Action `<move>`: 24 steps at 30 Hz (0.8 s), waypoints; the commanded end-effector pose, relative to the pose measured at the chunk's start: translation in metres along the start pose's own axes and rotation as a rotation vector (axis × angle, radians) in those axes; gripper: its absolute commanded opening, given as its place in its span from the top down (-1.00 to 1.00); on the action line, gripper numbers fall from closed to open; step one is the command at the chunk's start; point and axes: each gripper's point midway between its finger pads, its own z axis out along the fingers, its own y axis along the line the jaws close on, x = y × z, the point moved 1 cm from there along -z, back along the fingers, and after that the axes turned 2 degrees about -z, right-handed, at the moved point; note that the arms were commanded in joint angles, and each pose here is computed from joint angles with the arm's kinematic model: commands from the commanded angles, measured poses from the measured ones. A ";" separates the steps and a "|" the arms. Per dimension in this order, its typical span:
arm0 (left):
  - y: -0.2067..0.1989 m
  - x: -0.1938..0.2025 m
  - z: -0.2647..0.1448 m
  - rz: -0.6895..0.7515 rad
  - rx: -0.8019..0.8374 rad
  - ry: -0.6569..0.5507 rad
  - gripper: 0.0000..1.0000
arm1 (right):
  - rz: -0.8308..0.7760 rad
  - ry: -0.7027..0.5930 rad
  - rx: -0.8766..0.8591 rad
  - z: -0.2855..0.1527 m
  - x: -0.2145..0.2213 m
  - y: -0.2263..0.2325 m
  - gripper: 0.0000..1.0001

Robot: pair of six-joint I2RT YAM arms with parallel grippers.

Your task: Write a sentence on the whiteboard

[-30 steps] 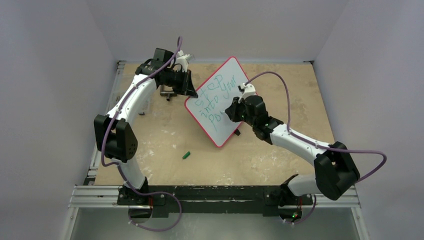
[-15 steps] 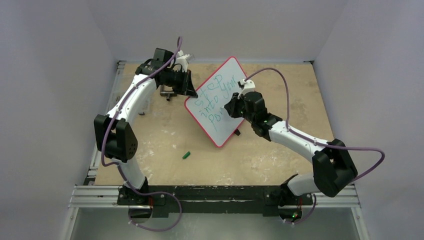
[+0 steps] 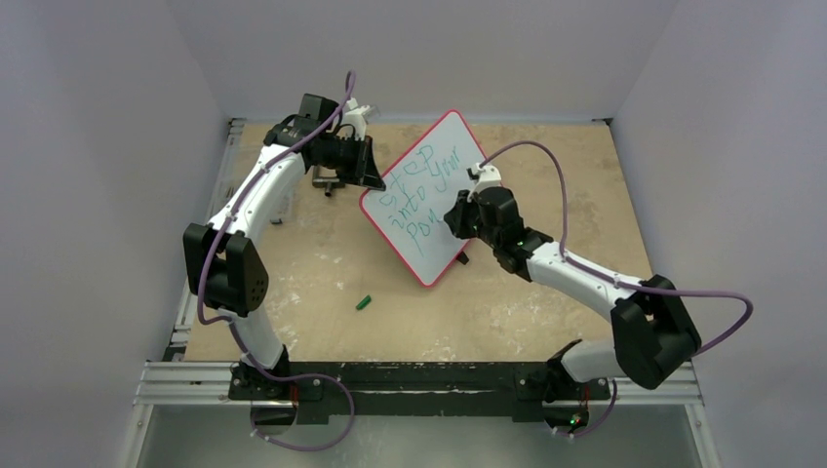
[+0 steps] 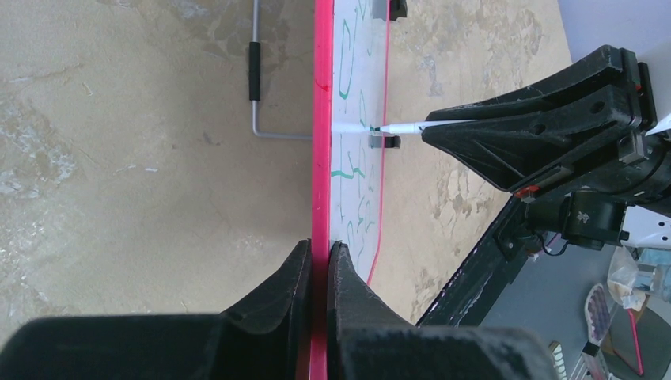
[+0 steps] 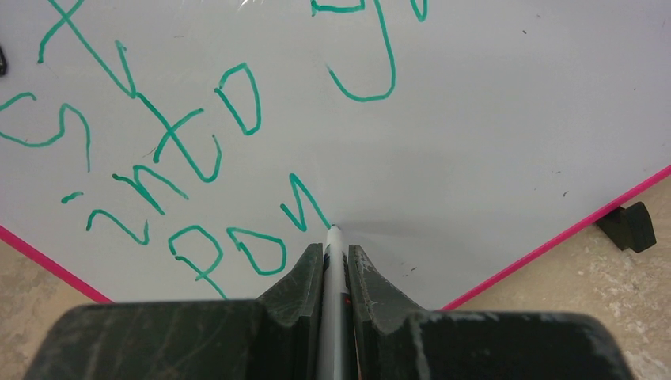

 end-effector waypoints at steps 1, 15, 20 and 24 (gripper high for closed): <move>0.009 -0.005 -0.003 0.058 -0.063 -0.022 1.00 | 0.006 -0.056 0.007 0.011 -0.031 0.007 1.00; 0.010 -0.004 -0.002 0.058 -0.063 -0.020 1.00 | 0.010 -0.106 0.006 0.015 -0.063 0.011 1.00; 0.010 -0.005 -0.002 0.058 -0.065 -0.020 1.00 | 0.014 -0.137 0.008 -0.003 -0.070 0.010 1.00; 0.010 -0.004 -0.002 0.057 -0.065 -0.019 1.00 | 0.021 -0.161 0.028 -0.016 -0.071 0.004 1.00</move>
